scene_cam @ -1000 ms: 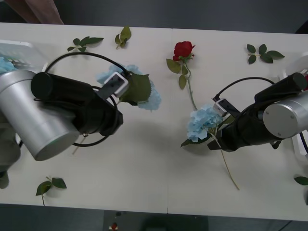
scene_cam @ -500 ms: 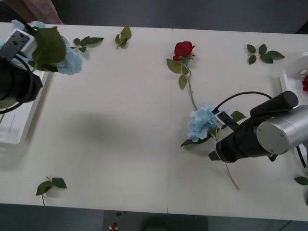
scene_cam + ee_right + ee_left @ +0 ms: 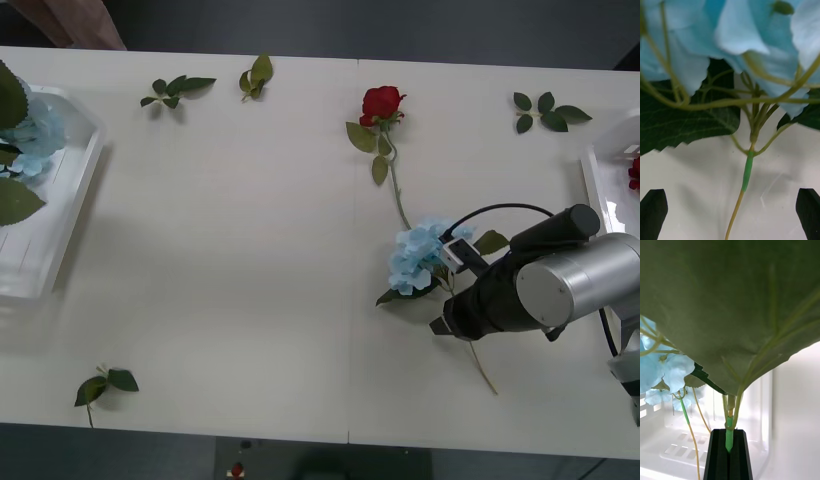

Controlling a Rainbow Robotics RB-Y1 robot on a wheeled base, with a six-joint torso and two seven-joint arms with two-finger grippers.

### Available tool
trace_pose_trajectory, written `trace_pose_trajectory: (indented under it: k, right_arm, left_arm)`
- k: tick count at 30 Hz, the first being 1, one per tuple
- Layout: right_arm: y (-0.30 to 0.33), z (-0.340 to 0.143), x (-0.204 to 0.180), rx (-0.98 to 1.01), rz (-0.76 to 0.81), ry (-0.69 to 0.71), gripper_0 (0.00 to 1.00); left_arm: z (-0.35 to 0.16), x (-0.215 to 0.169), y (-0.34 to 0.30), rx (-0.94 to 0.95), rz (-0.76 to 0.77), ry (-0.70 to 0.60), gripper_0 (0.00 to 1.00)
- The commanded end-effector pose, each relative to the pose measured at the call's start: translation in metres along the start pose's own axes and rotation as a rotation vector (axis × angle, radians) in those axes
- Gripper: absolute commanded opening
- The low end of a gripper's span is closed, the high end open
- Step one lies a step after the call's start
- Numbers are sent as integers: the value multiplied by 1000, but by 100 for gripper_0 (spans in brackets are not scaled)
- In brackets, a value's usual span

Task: Put the red flowers into the right box and the blue flowers into the left box

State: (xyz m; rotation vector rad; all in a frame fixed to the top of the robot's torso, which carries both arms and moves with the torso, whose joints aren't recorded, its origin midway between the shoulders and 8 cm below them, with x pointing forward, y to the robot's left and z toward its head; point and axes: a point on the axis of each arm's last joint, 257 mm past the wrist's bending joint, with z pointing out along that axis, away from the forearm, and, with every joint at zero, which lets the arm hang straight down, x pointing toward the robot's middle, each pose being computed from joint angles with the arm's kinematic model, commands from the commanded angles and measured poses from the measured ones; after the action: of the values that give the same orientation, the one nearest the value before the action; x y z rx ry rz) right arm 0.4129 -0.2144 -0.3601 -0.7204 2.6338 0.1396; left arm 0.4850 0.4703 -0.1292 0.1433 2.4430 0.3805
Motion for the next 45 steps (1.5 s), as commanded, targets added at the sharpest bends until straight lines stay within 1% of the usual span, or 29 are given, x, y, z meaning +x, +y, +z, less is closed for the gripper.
trace_pose_trajectory:
  k: [1, 8, 9, 10, 11, 12, 14, 15, 16, 18, 19, 20, 21, 22, 28, 30, 32, 33, 34, 36, 39, 45]
  right_arm:
    - [-2, 2, -10, 16, 12, -30, 100]
    - [-5, 7, -11, 32, 4, -40, 100]
    - [-5, 7, -11, 34, 2, -39, 62]
    - [-5, 7, -11, 34, 2, -39, 39]
    - [-5, 8, -11, 35, 0, -38, 24]
    - [-5, 8, -11, 37, 0, -38, 12]
    - [-6, 8, -11, 40, -1, -39, 4]
    - [-6, 8, -11, 40, -2, -39, 3]
    - [-7, 7, -11, 43, -3, -38, 0]
    - [-7, 8, -10, 47, -5, -36, 0]
    - [-8, 8, -10, 48, -6, -37, 0]
    - [-8, 8, -10, 50, -6, -37, 0]
    - [-9, 7, -10, 52, -7, -36, 0]
    - [-9, 8, -10, 54, -7, -36, 0]
    - [-13, 6, -10, 65, -10, -35, 0]
    - [-14, 3, -15, 63, -10, -45, 0]
    - [-16, -2, -22, 65, -11, -60, 0]
    - [-17, -7, -27, 63, -10, -66, 0]
    - [-17, -10, -29, 61, -8, -70, 0]
    - [-15, -24, -38, 38, 5, -95, 0]
    - [-7, -47, -49, 4, 2, -122, 0]
    - [16, -94, -79, -76, -35, -222, 0]
  left_arm:
    - [22, 13, 7, -18, 63, 23, 0]
    - [49, 29, 8, -13, 56, 42, 0]
    - [53, 32, 10, -15, 50, 47, 0]
    - [55, 33, 10, -15, 48, 47, 0]
    - [56, 33, 12, -16, 45, 46, 0]
    - [58, 34, 14, -18, 39, 45, 0]
    - [61, 32, 18, -21, 29, 33, 0]
    - [61, 31, 19, -22, 26, 28, 0]
    - [65, 31, 22, -25, 15, 20, 0]
    - [69, 30, 28, -31, 2, 9, 2]
    - [70, 30, 28, -31, -1, 4, 6]
    - [71, 29, 31, -33, -7, -3, 16]
    - [72, 29, 33, -36, -10, -7, 23]
    - [73, 27, 34, -37, -12, -14, 28]
    - [73, 26, 34, -38, -13, -19, 36]
    - [73, 25, 34, -37, -12, -24, 48]
    - [72, 20, 33, -33, -13, -41, 74]
    - [72, 16, 31, -28, -12, -57, 82]
    - [71, 14, 30, -24, -13, -64, 84]
    - [65, 3, 23, 3, -27, -93, 92]
    - [53, -10, 10, 66, -59, -123, 100]
    - [23, -25, -31, 185, -46, -136, 100]
